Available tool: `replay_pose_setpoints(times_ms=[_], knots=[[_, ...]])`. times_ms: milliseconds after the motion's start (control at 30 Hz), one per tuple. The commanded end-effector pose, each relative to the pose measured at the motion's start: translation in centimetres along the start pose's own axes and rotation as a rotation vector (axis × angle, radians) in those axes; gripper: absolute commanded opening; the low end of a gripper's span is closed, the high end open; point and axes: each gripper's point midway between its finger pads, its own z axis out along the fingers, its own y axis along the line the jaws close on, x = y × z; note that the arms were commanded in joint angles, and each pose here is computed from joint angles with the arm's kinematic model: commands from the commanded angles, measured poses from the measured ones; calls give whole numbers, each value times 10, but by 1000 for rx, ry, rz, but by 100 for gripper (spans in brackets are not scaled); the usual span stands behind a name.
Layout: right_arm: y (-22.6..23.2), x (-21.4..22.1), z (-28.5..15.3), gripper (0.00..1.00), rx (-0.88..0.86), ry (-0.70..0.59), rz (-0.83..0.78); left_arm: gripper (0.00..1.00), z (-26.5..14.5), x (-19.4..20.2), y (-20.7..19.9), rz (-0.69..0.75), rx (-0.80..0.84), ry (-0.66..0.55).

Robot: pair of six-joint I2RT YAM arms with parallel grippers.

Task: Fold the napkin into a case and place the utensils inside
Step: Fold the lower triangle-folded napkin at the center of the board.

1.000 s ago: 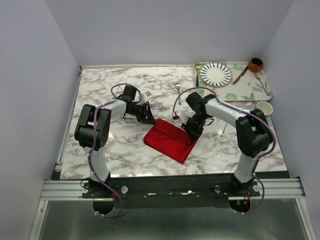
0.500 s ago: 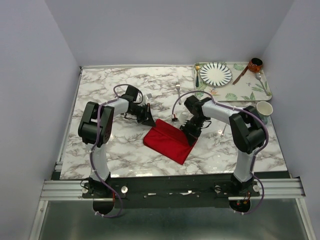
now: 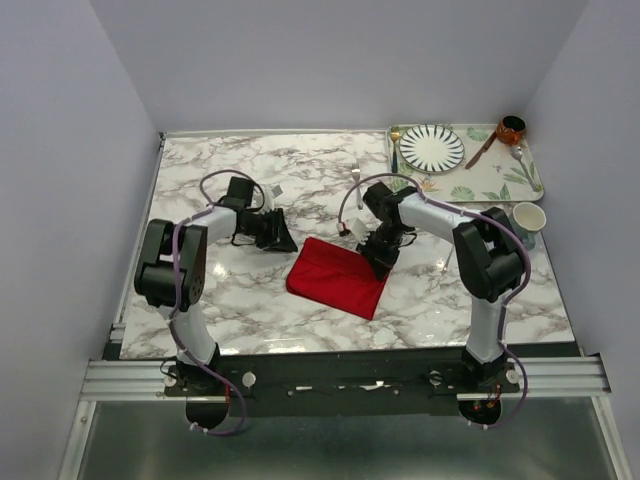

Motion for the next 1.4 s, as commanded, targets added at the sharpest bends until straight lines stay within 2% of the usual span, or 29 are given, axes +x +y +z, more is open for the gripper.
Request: replay_pose_setpoints(times_ms=[0,133,300,400,733,1100,1267,1367], knots=[[-47,-3,9,1,152,60,-175,47,-48,-46,-34,138,96,-270],[-50,-10,8,1,164,74,-261,49,-50,-47,-59,107,211,-267],[-52,-15,10,1,192,91,-365,35,-25,-43,-79,78,280,-235],[-51,-20,10,1,198,94,-407,31,-10,-41,-85,43,305,-202],[-50,-24,14,1,207,99,-472,28,34,-25,-66,-12,261,-121],[-45,-25,5,1,213,90,-475,18,58,2,-20,-84,148,-49],[-26,-31,-22,22,215,26,-470,15,63,9,1,-92,96,-32],[-7,-37,-41,28,173,-12,-428,15,64,12,7,-89,70,-15]])
